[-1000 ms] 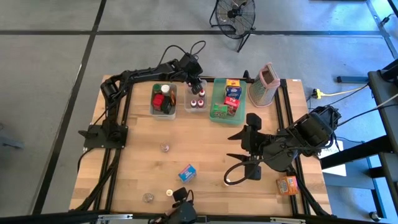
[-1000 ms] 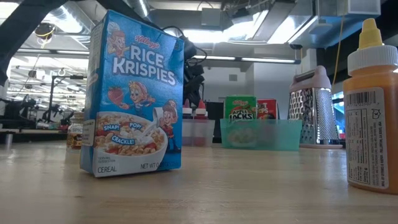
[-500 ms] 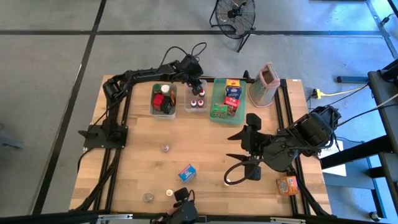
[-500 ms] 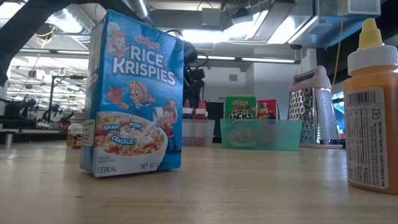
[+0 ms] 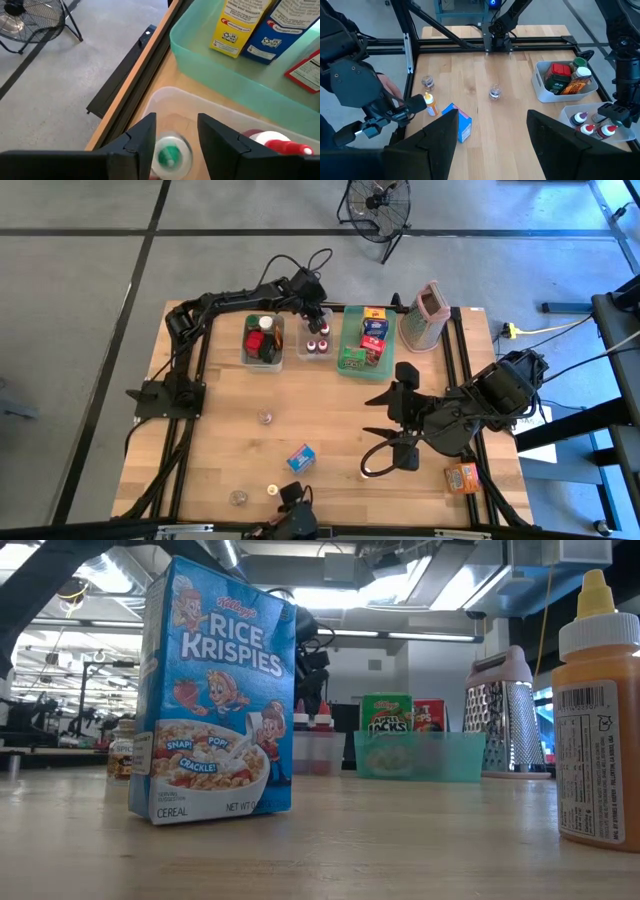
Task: Pick & Place Kitchen Items
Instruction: Put the green food coloring bottle into the transparent bin, then put the blue food coloring bottle into the transparent bin
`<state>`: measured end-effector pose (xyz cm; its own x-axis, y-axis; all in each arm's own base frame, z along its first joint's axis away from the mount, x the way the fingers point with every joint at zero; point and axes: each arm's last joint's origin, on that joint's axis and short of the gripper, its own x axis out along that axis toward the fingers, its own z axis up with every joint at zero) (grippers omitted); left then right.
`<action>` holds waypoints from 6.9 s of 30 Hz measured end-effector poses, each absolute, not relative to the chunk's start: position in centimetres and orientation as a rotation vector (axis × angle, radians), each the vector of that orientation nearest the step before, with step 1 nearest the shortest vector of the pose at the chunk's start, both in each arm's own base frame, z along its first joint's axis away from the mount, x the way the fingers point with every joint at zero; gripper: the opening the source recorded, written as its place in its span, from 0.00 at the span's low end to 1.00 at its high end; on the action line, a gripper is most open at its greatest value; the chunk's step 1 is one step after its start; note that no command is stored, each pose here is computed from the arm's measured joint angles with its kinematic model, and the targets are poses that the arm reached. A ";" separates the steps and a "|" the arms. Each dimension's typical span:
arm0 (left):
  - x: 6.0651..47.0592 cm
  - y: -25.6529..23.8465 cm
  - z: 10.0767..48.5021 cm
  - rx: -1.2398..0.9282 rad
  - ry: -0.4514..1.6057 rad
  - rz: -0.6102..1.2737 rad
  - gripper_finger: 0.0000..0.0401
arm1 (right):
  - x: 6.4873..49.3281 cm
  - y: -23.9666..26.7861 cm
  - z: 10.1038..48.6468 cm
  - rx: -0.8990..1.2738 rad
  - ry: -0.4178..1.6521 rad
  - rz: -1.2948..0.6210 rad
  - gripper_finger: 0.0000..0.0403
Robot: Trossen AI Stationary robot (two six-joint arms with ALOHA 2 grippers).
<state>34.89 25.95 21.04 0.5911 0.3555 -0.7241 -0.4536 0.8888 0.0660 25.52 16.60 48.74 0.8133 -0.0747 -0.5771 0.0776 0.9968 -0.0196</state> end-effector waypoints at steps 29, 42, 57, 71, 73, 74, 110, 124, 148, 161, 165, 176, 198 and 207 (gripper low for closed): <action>33.9 24.9 25.6 -0.063 0.715 0.474 0.31 | 25.6 16.4 48.8 -0.019 0.613 -0.086 0.59; 28.4 18.9 36.9 0.002 0.507 0.380 0.31 | 25.5 16.4 48.6 0.018 0.644 -0.069 0.59; 23.9 15.6 38.7 -0.158 0.625 0.373 0.31 | 25.7 16.9 48.3 0.080 0.686 0.009 0.64; 25.1 12.6 38.3 -0.169 0.688 0.263 0.30 | 24.5 16.1 47.0 0.378 0.931 -0.085 0.91; 25.1 12.1 38.5 -0.166 0.679 0.251 0.30 | 24.2 16.6 47.2 0.404 0.943 -0.027 0.91; 25.0 11.8 38.7 -0.164 0.674 0.244 0.30 | 24.0 16.8 47.2 0.419 0.952 -0.018 0.91; 20.0 -1.7 43.4 -0.118 0.514 0.117 0.30 | 19.0 15.1 36.5 0.471 1.434 -0.305 0.91; 19.5 -0.3 42.7 -0.040 0.602 0.172 0.29 | 20.3 11.2 31.0 0.598 1.497 -0.337 0.91; 19.4 1.2 42.7 -0.022 0.617 0.131 0.26 | 20.6 10.1 22.2 0.634 1.528 -0.349 0.91; 19.4 1.2 42.7 -0.008 0.617 0.139 0.25 | 21.3 10.0 21.4 0.582 1.552 -0.326 0.81; 19.4 1.2 42.7 -0.008 0.617 0.139 0.25 | 21.7 9.7 20.8 0.573 1.569 -0.342 0.77; 19.4 1.2 42.7 -0.008 0.617 0.139 0.24 | 21.8 9.4 20.7 0.585 1.582 -0.347 0.62; 19.4 1.2 42.6 0.008 0.619 0.133 0.24 | 21.7 9.5 21.0 0.623 1.629 -0.329 0.29; 19.3 1.2 42.5 0.016 0.643 0.128 0.24 | 22.2 9.6 23.1 0.603 1.628 -0.303 0.29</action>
